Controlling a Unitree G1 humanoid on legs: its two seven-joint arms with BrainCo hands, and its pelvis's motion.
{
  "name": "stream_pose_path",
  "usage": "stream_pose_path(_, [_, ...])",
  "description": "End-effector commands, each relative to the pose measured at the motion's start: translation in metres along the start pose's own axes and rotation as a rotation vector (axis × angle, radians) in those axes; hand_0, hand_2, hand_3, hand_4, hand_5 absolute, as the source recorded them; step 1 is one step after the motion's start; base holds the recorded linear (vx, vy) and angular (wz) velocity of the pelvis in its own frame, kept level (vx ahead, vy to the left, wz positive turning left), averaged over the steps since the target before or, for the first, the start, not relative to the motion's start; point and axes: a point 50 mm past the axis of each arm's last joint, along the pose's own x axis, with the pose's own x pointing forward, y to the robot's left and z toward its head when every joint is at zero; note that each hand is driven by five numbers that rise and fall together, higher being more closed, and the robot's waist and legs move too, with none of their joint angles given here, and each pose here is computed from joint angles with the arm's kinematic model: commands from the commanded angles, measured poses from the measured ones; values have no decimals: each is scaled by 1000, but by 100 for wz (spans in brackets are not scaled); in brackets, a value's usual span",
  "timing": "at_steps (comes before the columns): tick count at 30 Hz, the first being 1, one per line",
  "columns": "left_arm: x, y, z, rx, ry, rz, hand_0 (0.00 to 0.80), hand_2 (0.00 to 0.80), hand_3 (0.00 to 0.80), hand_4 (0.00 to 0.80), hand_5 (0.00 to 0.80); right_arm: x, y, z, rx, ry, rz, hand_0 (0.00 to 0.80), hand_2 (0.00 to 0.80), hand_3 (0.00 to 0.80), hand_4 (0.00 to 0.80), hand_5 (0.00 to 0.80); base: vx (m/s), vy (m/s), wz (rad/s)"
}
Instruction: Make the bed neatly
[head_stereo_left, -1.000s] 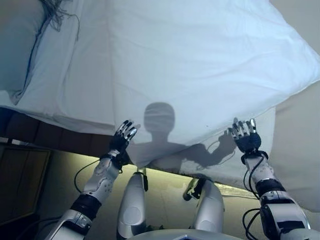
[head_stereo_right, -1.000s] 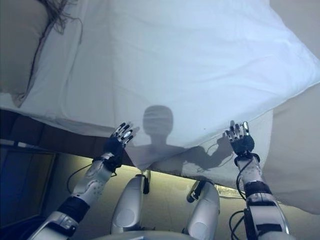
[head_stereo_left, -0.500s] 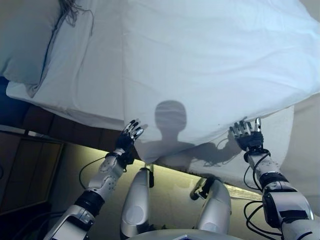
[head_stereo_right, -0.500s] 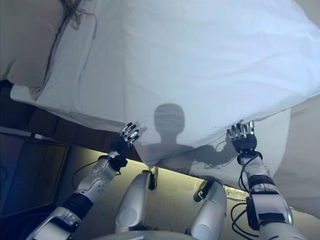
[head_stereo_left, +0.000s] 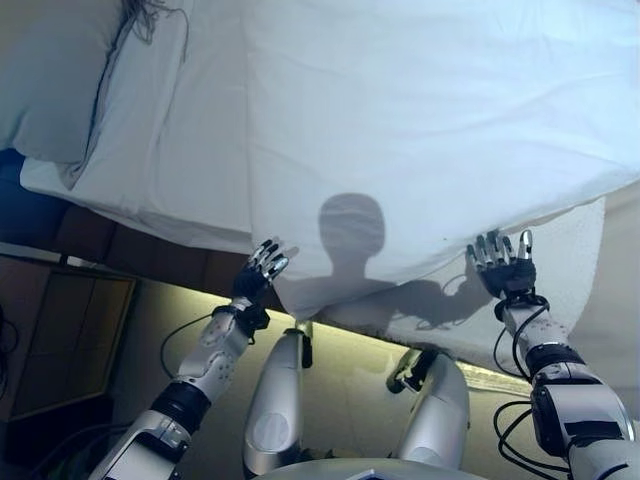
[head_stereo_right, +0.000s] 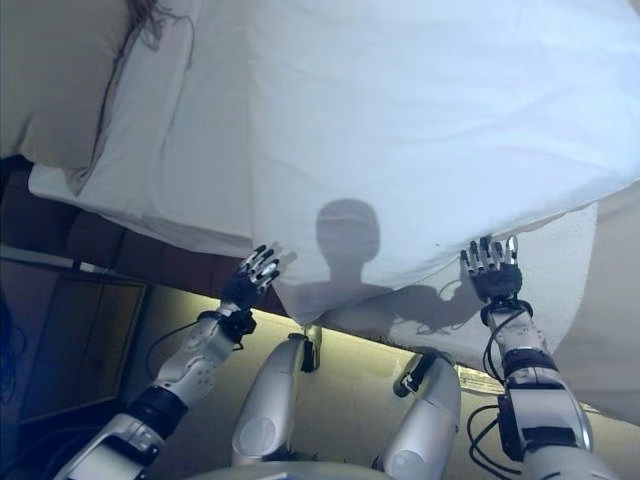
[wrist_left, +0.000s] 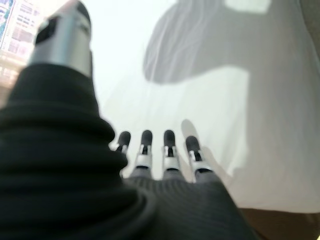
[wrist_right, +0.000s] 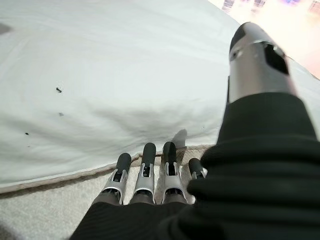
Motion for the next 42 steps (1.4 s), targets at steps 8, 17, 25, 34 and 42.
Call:
stream_pose_path(8, [-1, -7, 8, -6, -53, -24, 0, 0, 0, 0, 0, 6, 14, 28, -44, -12, -18, 0, 0, 0, 0, 0, 51, 3, 1])
stream_pose_path(17, [-2, -3, 12, -2, -46, -39, 0, 0, 0, 0, 0, 12, 44, 62, -210, -32, 86, 0, 0, 0, 0, 0, 49, -6, 5])
stream_pose_path(25, [-9, 0, 10, -21, -46, -61, 0, 0, 0, 0, 0, 15, 64, 76, -254, -44, 129, 800, 800, 800, 800, 800, -4, 16, 6])
stream_pose_path(34, [-10, -1, 14, -21, -64, -73, 0, 0, 0, 0, 0, 18, 73, 76, -208, -57, 156, 800, 800, 800, 800, 800, -39, -5, -1])
stream_pose_path(42, [-11, 2, 17, -6, -77, -64, 0, 0, 0, 0, 0, 18, 68, 70, -232, -93, 170, 800, 800, 800, 800, 800, -24, -14, 0])
